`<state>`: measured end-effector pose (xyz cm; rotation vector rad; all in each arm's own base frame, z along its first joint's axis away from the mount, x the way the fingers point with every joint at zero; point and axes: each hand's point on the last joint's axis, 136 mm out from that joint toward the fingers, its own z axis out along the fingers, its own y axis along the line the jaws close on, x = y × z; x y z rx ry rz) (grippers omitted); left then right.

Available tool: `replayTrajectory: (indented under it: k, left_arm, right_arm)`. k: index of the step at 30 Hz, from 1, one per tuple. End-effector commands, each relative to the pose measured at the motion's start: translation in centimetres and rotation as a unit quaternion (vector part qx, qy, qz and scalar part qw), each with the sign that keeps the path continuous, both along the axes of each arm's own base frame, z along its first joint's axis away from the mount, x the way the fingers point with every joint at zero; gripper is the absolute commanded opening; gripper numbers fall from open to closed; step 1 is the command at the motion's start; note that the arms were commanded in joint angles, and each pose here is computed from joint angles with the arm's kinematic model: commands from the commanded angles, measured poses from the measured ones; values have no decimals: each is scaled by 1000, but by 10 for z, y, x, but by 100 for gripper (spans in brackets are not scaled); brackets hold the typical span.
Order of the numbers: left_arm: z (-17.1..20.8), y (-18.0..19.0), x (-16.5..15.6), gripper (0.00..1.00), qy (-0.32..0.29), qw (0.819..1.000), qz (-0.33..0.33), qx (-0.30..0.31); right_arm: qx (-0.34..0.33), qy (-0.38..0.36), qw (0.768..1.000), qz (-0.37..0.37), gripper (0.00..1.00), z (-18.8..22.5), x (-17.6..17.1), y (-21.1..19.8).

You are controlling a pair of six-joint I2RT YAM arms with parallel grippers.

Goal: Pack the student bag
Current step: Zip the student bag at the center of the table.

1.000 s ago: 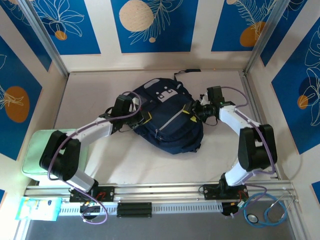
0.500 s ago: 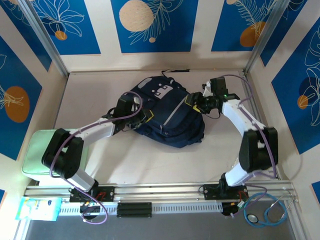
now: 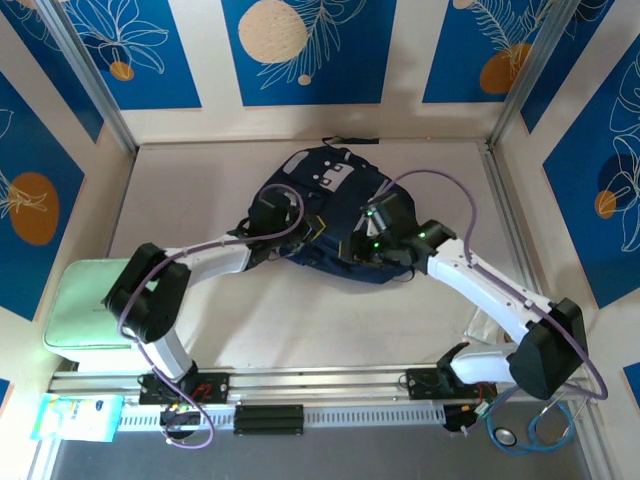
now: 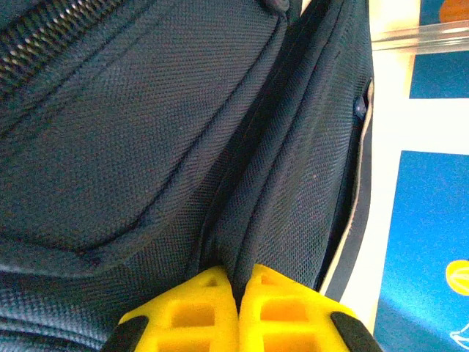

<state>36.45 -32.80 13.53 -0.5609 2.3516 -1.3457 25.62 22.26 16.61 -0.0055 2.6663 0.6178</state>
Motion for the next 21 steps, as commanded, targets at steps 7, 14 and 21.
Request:
replayTrajectory:
  k: [7, 14, 21]
  left_arm:
    - [40, -28, 11, 0, -49, 997, -4, -61]
    - [41, -28, 9, 0, -51, 997, -8, -62]
    - [43, -29, 9, 0, -52, 997, -9, -63]
  right_arm:
    - [-115, -21, 991, -60, 43, -29, 16, -7]
    - [-134, -33, 988, -74, 37, -35, 32, -9]
    - [-142, -34, 986, -75, 32, -45, 43, -3]
